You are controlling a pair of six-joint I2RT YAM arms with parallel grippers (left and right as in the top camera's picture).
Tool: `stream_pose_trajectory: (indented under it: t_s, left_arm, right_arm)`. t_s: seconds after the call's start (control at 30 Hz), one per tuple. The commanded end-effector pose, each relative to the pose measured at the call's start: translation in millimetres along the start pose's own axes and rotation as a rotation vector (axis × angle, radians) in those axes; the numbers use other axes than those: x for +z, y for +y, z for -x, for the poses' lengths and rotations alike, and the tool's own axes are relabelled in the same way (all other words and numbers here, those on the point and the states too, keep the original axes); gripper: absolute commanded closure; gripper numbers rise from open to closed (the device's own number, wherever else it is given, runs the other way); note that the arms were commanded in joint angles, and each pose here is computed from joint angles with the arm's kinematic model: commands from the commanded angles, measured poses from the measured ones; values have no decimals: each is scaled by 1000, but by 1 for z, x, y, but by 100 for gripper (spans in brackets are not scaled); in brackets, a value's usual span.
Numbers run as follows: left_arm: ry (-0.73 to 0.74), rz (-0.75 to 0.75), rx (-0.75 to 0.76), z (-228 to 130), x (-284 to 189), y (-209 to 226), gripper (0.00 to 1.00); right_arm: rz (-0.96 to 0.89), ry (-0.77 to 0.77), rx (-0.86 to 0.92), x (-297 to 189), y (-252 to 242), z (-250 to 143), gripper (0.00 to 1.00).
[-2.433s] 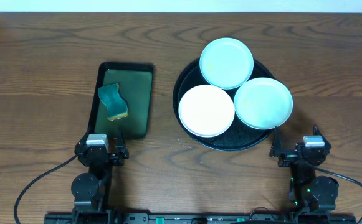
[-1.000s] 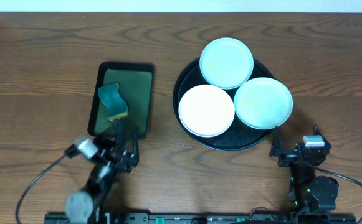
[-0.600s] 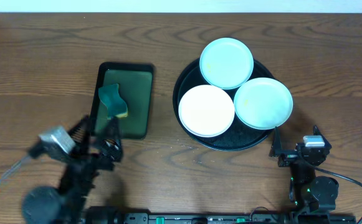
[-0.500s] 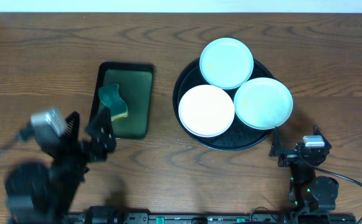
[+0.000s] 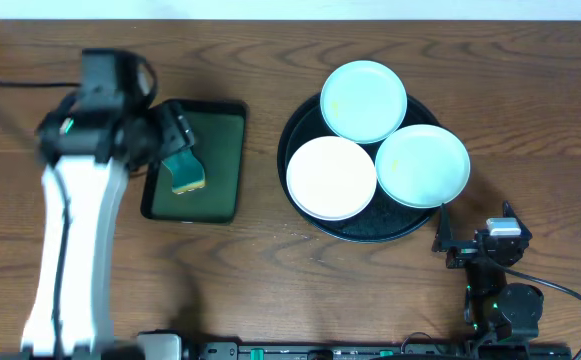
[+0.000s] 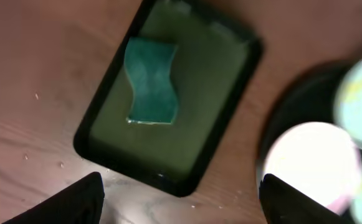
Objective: Clean dirty plates on tray and stack at the side
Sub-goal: 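Reach the left gripper to the green sponge and grasp it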
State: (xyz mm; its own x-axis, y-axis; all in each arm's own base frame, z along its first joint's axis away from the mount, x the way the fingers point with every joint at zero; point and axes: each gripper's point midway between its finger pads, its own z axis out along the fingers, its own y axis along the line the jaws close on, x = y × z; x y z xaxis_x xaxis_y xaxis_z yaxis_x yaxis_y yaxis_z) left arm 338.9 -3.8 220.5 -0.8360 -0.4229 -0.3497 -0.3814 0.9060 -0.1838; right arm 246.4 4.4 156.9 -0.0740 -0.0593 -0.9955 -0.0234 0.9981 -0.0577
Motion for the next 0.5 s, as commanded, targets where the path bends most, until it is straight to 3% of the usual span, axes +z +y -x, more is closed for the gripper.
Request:
stream_pose_trajectory:
  t_s: [0.0,0.27,0.47]
  left_arm:
    - [92,85,-34,0,38,8,20]
    - [290,172,-74,-12,121,28,20]
    - [374,76,-68,-13,163,31,19]
  right_arm:
    - [-6,0,13,0,-2,-1,1]
    - [-6,0,13,0,-2,-1,1]
    - [-6,0,13,0,-2,-1,1]
